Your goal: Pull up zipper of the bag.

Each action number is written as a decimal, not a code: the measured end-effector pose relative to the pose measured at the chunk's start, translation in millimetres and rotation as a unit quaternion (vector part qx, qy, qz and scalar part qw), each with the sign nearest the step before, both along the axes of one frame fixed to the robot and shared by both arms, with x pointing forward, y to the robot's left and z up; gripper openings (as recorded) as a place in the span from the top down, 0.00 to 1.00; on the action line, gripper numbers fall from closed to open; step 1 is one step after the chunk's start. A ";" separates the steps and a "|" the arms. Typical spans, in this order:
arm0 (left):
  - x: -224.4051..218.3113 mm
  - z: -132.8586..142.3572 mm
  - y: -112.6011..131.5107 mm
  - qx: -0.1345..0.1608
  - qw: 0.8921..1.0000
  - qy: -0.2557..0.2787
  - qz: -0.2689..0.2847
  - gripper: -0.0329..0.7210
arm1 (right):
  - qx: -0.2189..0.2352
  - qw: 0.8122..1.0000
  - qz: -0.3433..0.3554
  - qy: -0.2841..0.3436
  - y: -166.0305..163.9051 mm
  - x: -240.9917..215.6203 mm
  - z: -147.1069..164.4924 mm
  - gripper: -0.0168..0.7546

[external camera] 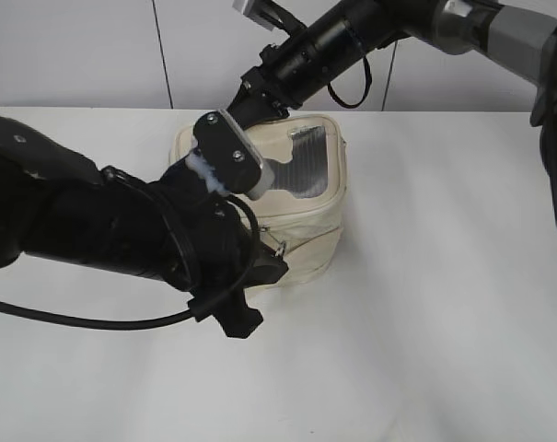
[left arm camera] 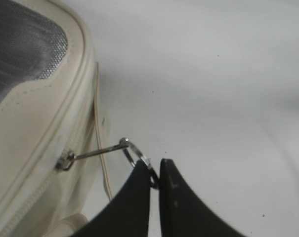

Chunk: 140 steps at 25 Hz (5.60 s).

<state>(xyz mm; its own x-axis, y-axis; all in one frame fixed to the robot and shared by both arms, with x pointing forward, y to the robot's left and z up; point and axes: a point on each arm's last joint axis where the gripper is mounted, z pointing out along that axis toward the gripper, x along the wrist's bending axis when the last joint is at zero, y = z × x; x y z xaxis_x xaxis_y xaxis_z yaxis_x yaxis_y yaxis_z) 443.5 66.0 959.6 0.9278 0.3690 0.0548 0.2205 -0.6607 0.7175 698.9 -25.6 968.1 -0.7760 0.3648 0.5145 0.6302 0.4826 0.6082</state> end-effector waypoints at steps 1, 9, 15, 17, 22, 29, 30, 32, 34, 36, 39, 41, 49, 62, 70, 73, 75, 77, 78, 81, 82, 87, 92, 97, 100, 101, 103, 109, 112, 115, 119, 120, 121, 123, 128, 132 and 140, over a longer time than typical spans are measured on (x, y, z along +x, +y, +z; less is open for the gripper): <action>0.3 -0.8 -0.2 -0.002 1.000 0.005 0.005 0.93 | 0.000 1.000 -0.002 0.002 -0.4 0.2 0.0 0.93; -6.1 7.7 9.4 -0.032 0.993 0.109 0.013 0.57 | 0.004 0.999 -0.048 0.010 -21.6 13.6 9.0 0.51; 8.5 41.2 59.9 -0.038 0.988 0.125 0.087 0.36 | 0.001 0.991 -0.130 0.001 -86.8 36.0 46.0 0.57; 23.7 56.4 76.0 -0.053 0.986 0.098 0.124 0.36 | 0.002 0.986 -0.164 0.009 -111.3 42.3 53.3 0.60; 76.6 87.1 76.0 -0.076 0.987 0.053 0.135 0.37 | -0.014 0.976 -0.208 0.059 -159.1 40.2 38.0 0.67; 170.1 83.0 25.0 -0.081 0.992 0.091 0.035 0.37 | -0.013 0.959 -0.279 0.047 -200.3 -41.9 0.5 0.68; 179.4 81.2 19.8 -0.079 0.992 0.095 0.018 0.37 | -0.012 0.957 -0.289 0.019 -203.7 -56.8 -0.2 0.68; 199.3 78.6 9.4 -0.076 0.993 0.093 -0.011 0.37 | 0.000 0.948 -0.317 -0.001 -207.7 -87.1 -14.5 0.67; 210.7 76.4 2.8 -0.069 0.992 0.097 -0.040 0.37 | 0.010 0.946 -0.323 -0.034 -209.1 -105.3 -26.0 0.61; 219.2 71.8 -1.4 -0.059 0.991 0.103 -0.060 0.37 | 0.026 0.942 -0.332 -0.046 -209.3 -115.3 -36.6 0.50; 224.1 58.9 -2.3 -0.036 0.989 0.120 -0.079 0.37 | 0.048 0.943 -0.324 -0.064 -206.1 -117.3 -40.0 0.34; 224.4 50.5 -1.8 -0.023 0.987 0.133 -0.085 0.37 | 0.053 0.943 -0.322 -0.066 -205.3 -116.3 -42.7 0.31; 228.8 30.9 -0.3 0.005 0.985 0.151 -0.078 0.42 | 0.040 0.949 -0.299 -0.095 -205.2 -115.5 -49.0 0.31; 229.5 30.1 0.5 0.014 0.986 0.145 -0.077 0.87 | -0.072 0.959 -0.183 -0.206 -159.1 -123.2 -57.9 0.32; 229.6 30.0 0.5 0.013 0.986 0.149 -0.071 0.88 | -0.094 0.956 -0.176 -0.215 -145.8 -108.1 -66.2 0.33; 229.7 29.9 0.7 0.014 0.986 0.150 -0.070 0.88 | -0.087 0.958 -0.177 -0.206 -143.0 -102.7 -72.3 0.35; 229.8 29.9 0.7 0.015 0.986 0.150 -0.069 0.88 | -0.083 0.959 -0.183 -0.201 -141.7 -98.4 -73.6 0.36; 229.8 29.9 0.7 0.014 0.986 0.151 -0.068 0.88 | -0.080 0.959 -0.185 -0.200 -140.5 -94.5 -74.7 0.37; 229.8 29.9 0.7 0.014 0.986 0.151 -0.068 0.88 | -0.078 0.959 -0.186 -0.199 -139.9 -92.6 -75.2 0.37; 229.9 29.8 0.8 0.015 0.986 0.150 -0.068 0.88 | -0.075 0.959 -0.191 -0.195 -138.6 -88.5 -77.3 0.38; 229.9 29.8 0.8 0.015 0.986 0.150 -0.068 0.88 | -0.077 0.959 -0.200 -0.188 -139.2 -87.3 -78.1 0.39; 229.9 29.9 0.7 0.014 0.986 0.150 -0.068 0.88 | -0.094 0.953 -0.231 -0.170 -142.8 -84.4 -80.1 0.42; 229.8 29.9 0.8 0.014 0.986 0.152 -0.067 0.88 | -0.061 0.960 -0.216 -0.166 -137.3 -86.4 -77.2 0.42; 229.9 29.9 0.7 0.014 0.986 0.151 -0.066 0.88 | -0.079 0.959 -0.212 -0.173 -139.4 -86.2 -79.0 0.43; 229.9 29.9 0.7 0.014 0.986 0.151 -0.066 0.88 | -0.096 0.961 -0.190 -0.174 -140.0 -88.8 -81.6 0.43; 229.9 29.9 0.7 0.014 0.986 0.151 -0.066 0.88 | -0.101 0.963 -0.185 -0.171 -140.1 -89.8 -82.4 0.43; 230.0 29.9 0.7 0.014 0.986 0.151 -0.066 0.88 | -0.106 0.964 -0.180 -0.164 -140.4 -91.1 -83.6 0.43; 230.0 29.9 0.7 0.014 0.986 0.151 -0.066 0.88 | -0.098 0.965 -0.189 -0.156 -139.7 -90.9 -82.9 0.43; 230.0 29.9 0.7 0.014 0.986 0.151 -0.066 0.88 | -0.081 0.961 -0.210 -0.160 -139.1 -87.9 -80.2 0.43; 230.0 29.9 0.7 0.014 0.986 0.151 -0.066 0.88 | -0.070 0.961 -0.202 -0.176 -137.2 -85.5 -79.3 0.43; 230.0 29.8 0.8 0.014 0.986 0.151 -0.065 0.88 | -0.069 0.961 -0.198 -0.181 -132.5 -81.8 -81.4 0.45; 230.2 29.7 0.9 0.015 0.986 0.151 -0.065 0.88 | -0.069 0.961 -0.197 -0.183 -130.7 -80.5 -81.5 0.47; 230.4 29.6 1.5 0.016 0.986 0.151 -0.064 0.88 | -0.069 0.960 -0.196 -0.187 -128.5 -78.8 -81.0 0.49; 231.2 29.5 2.5 0.017 0.987 0.150 -0.062 0.89 | -0.069 0.960 -0.194 -0.192 -124.7 -74.1 -81.1 0.55; 231.8 29.3 3.2 0.018 0.987 0.149 -0.059 0.89 | -0.064 0.959 -0.187 -0.201 -119.1 -68.2 -81.5 0.91; 231.8 29.4 3.2 0.018 0.987 0.149 -0.059 0.89 | -0.068 0.959 -0.188 -0.202 -120.1 -69.6 -80.3 0.97; 231.5 29.5 2.6 0.016 0.987 0.150 -0.060 0.89 | -0.087 0.957 -0.207 -0.182 -140.3 -96.3 -72.9 0.97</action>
<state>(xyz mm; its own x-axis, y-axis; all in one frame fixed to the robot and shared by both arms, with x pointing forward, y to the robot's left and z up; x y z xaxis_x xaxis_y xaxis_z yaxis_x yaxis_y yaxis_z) 675.0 68.6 989.1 0.9409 0.2590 -0.2181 0.3386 -0.7165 0.6099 602.6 -165.9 895.2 -0.6634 0.7349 0.1411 0.5506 0.3517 0.7571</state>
